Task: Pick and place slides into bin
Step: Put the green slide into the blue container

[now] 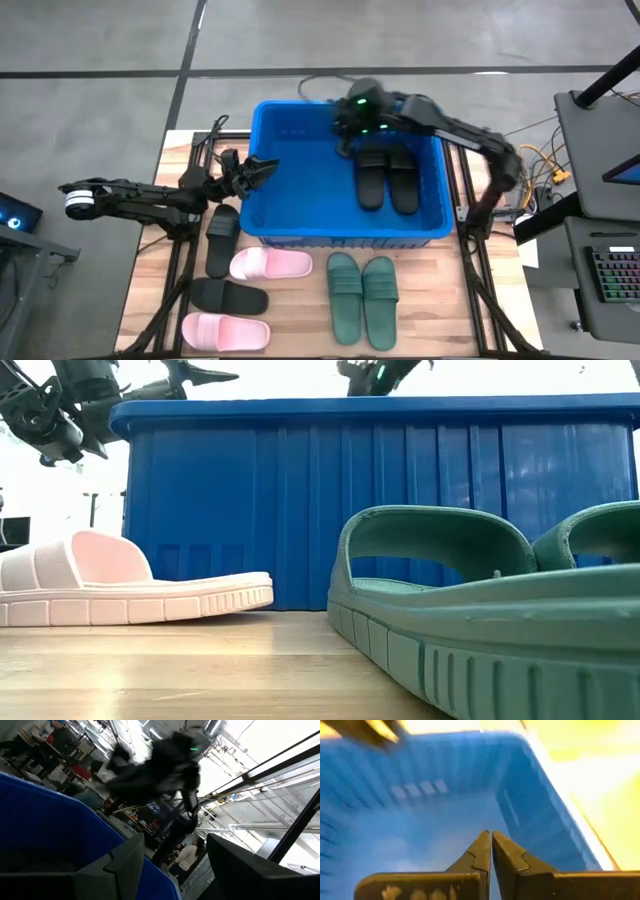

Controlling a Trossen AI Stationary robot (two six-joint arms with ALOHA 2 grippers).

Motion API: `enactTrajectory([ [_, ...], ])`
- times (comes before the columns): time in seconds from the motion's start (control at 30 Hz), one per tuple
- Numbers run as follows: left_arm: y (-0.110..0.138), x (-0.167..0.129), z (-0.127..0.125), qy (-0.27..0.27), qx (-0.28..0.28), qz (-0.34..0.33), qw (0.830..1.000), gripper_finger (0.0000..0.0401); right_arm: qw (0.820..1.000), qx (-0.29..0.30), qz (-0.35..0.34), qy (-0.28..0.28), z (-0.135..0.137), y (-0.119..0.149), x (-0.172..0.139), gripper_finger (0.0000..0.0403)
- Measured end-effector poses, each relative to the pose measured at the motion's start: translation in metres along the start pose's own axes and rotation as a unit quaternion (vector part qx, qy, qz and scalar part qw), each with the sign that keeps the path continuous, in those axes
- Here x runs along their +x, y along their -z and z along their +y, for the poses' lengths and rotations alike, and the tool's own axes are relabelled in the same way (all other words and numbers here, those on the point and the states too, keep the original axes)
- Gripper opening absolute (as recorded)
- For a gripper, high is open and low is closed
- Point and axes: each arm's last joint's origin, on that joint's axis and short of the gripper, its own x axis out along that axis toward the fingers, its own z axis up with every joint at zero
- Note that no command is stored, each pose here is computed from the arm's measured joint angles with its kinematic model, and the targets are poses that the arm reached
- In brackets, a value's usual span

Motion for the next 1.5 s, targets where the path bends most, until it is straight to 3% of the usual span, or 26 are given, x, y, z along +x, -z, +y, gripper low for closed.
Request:
enactTrajectory([
  [0.13,0.0,0.0,0.0,0.0,0.008,0.001,1.0,0.0201,0.995,0.003,-0.079,-0.055,0.019,-0.011,-0.052,0.0008],
  [0.33,0.0,0.0,0.0,-0.005,0.028,-0.005,1.0,0.0201,0.985,0.006,-0.104,-0.137,0.05,-0.003,-0.095,0.0008],
  [0.7,0.0,0.0,0.0,-0.007,0.027,-0.007,1.0,0.0201,0.956,0.064,-0.152,-0.244,0.096,0.006,-0.142,0.0008],
  [0.83,0.0,0.0,0.0,-0.007,0.027,-0.007,1.0,0.0201,0.939,0.042,-0.19,-0.282,0.116,0.0,-0.154,0.0016],
  [0.97,0.0,0.0,0.0,-0.008,0.027,-0.008,1.0,0.0201,0.922,0.015,-0.209,-0.324,0.139,-0.001,-0.167,0.0051],
  [1.1,-0.001,0.0,0.0,-0.011,0.025,-0.011,1.0,0.0201,0.92,-0.008,-0.201,-0.337,0.166,0.002,-0.167,0.0106],
  [1.3,-0.002,0.001,0.001,-0.017,0.014,-0.019,1.0,0.0201,0.914,0.04,-0.135,-0.382,0.19,0.012,-0.171,0.0192],
  [1.5,-0.001,0.001,0.001,-0.022,0.015,-0.014,1.0,0.0201,0.935,0.078,-0.013,-0.346,0.21,0.037,-0.176,0.021],
])
